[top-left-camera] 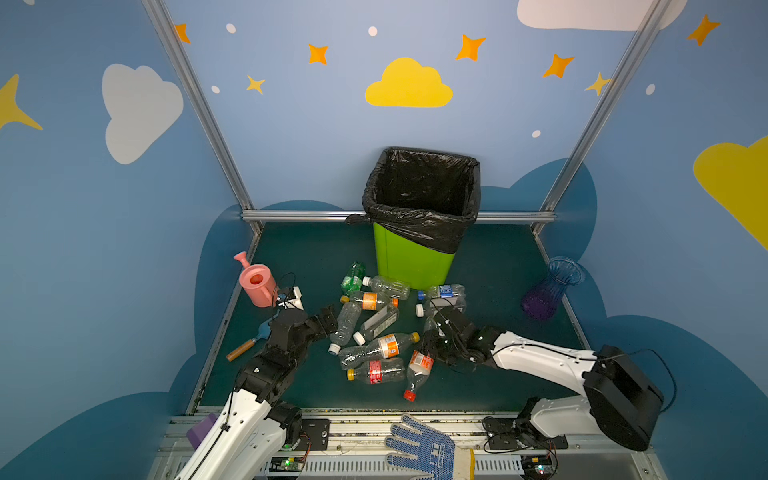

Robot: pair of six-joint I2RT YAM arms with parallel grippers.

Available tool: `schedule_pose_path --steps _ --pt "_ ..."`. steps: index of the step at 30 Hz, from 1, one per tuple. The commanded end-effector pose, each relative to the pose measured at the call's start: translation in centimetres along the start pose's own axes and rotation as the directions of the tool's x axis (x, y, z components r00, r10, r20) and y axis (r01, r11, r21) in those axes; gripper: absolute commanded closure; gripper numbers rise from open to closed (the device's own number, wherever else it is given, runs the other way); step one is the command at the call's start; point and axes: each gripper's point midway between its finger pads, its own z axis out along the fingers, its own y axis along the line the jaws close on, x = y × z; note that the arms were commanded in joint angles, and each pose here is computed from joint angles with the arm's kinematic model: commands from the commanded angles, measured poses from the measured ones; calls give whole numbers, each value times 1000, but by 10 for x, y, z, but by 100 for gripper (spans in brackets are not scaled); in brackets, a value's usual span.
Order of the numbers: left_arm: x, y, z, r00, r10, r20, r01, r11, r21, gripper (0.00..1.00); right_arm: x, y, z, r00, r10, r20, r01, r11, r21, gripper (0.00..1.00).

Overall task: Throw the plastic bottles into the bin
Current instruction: 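Close the right gripper on the clear red-labelled bottle in the pile, then lift the clear bottle high with the right gripper and release it over the bin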

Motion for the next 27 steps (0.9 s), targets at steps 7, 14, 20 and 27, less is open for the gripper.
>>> schedule_pose_path --steps 7,14,20,27 --pt "17 22 14 999 -35 -32 31 995 -99 0 -92 33 -143 915 -146 375 162 987 -12 44" --pt "24 30 27 997 -56 -52 48 990 -133 0 -172 71 -380 504 -292 813 285 945 162 42" --pt "26 36 38 994 -81 -77 68 984 -163 0 -174 126 -529 73 -259 963 347 912 219 39" --pt "28 33 43 990 -102 -97 86 985 -152 0 -254 185 -473 142 -206 968 475 872 116 36"
